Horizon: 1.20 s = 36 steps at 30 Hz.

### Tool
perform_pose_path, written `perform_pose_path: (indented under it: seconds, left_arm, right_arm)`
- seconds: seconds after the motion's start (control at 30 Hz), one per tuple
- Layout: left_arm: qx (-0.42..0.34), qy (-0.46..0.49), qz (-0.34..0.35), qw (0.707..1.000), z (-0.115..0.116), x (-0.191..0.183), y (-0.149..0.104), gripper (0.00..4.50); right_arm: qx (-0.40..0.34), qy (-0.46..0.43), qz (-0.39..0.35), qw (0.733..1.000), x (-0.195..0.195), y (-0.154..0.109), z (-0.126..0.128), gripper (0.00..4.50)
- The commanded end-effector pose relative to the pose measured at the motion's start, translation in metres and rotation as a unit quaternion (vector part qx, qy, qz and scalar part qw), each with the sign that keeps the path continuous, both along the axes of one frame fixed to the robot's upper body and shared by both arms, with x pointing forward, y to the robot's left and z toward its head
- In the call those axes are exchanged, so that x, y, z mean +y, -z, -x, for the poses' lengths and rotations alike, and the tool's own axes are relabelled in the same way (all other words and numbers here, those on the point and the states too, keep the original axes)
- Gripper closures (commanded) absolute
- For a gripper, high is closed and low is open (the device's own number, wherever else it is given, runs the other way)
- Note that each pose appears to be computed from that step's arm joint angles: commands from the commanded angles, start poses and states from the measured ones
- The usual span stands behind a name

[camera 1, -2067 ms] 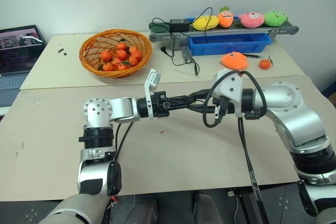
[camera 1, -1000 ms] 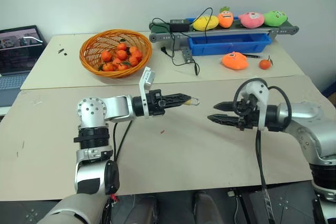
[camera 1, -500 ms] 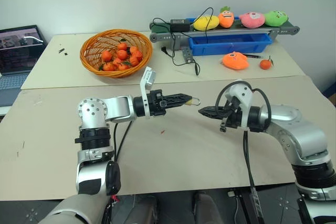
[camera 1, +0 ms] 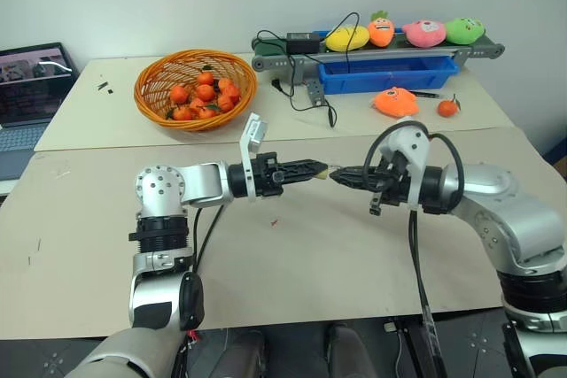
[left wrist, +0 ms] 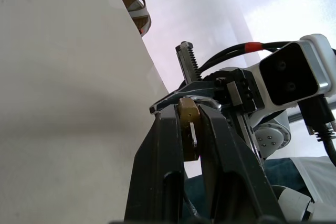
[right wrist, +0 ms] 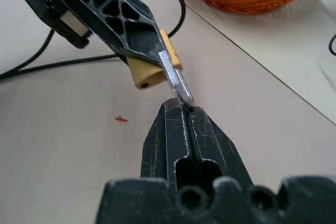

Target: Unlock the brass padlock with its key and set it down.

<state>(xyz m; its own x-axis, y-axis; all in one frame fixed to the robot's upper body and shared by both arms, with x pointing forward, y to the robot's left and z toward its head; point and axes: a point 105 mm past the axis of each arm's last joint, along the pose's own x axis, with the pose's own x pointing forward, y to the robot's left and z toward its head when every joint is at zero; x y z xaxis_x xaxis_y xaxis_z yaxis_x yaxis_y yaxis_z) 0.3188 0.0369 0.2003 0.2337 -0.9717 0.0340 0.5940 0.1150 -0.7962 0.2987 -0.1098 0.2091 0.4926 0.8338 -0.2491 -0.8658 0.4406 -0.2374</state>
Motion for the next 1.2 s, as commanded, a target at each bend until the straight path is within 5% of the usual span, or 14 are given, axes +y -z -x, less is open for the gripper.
perform_pose_path:
  seconds: [0.03, 1.2]
  left_arm:
    - [-0.017, 0.007, 0.008, 1.0, 0.001, -0.003, -0.008, 4.47]
    - [-0.024, 0.009, 0.002, 1.0, 0.002, -0.002, -0.007, 4.47]
  right_arm:
    - [-0.031, -0.009, -0.003, 0.999, 0.001, -0.019, 0.007, 4.45]
    - [-0.055, -0.01, 0.022, 0.998, -0.004, -0.026, -0.002, 4.45]
